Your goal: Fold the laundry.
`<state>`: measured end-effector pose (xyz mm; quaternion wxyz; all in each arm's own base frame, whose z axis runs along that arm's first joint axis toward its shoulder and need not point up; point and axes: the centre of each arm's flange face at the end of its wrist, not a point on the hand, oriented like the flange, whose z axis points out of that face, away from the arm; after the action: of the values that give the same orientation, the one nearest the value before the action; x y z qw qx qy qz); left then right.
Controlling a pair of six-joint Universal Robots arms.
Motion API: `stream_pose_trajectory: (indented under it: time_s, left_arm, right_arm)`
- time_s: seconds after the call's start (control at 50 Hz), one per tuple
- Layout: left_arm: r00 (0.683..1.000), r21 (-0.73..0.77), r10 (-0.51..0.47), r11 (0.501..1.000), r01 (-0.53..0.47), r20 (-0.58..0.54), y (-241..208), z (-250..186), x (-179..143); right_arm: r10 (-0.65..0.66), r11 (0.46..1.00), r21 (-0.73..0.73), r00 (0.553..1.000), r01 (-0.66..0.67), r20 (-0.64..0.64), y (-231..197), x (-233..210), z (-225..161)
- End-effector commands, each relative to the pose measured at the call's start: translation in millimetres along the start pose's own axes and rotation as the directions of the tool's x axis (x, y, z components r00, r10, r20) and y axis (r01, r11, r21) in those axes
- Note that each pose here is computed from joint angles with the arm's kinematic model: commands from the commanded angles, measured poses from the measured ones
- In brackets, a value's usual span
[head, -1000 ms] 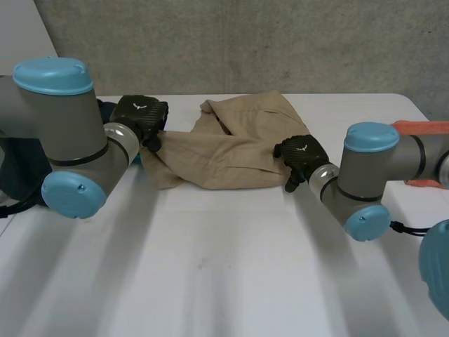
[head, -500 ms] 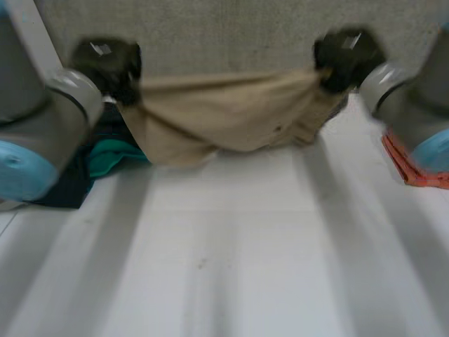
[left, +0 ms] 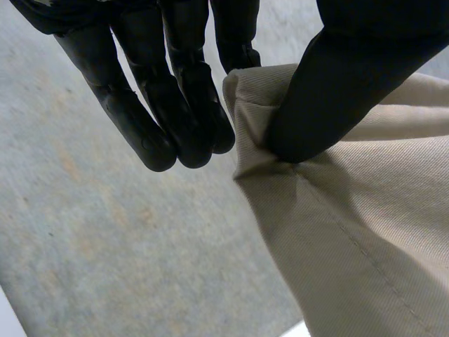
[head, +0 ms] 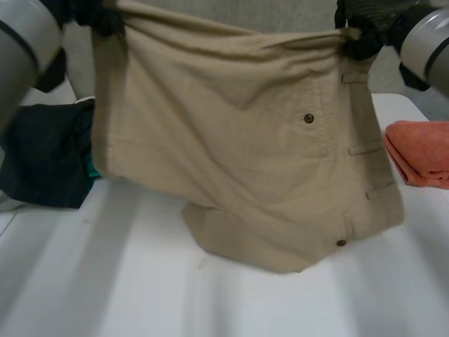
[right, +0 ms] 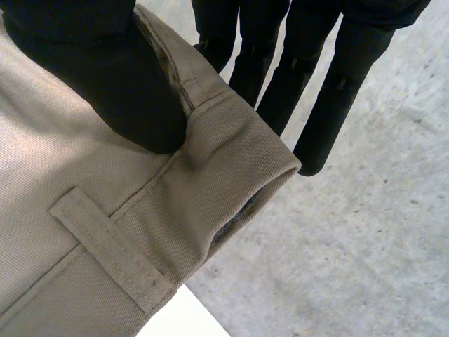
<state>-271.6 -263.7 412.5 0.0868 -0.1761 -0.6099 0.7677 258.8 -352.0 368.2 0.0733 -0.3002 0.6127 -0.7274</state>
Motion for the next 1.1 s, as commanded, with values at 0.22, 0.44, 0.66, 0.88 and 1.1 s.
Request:
stream_pose_trajectory:
  time_s: [0.22, 0.44, 0.66, 0.88, 1.1]
  left_arm:
    - [0.975, 0.532, -0.154, 0.845, 0.047, 0.159, -91.8, 30.6, -32.0]
    - [0.996, 0.182, -0.063, 0.982, 0.051, 0.063, 33.0, 6.5, -1.0]
    - [0.997, -0.287, 0.036, 0.957, -0.053, -0.065, 187.3, -27.2, 41.6]
    - [0.98, -0.55, 0.082, 0.818, -0.17, -0.181, 206.8, -64.4, 39.4]
    - [0.849, -0.66, 0.03, 0.616, -0.431, -0.527, 180.4, -148.2, 57.0]
  right_arm:
    - [0.102, 0.693, 0.712, 0.962, 0.113, -0.252, -96.4, 19.9, 34.3]
    - [0.09, 0.915, 0.4, 0.993, -0.053, -0.074, 18.1, -15.1, 46.8]
    - [0.048, 0.998, -0.056, 0.992, -0.042, 0.117, 173.3, -87.5, 17.5]
    - [-0.043, 0.912, -0.394, 0.983, 0.112, 0.181, 172.7, -93.7, -44.9]
    - [-0.118, 0.717, -0.556, 0.859, 0.421, 0.498, 150.8, -107.4, -141.8]
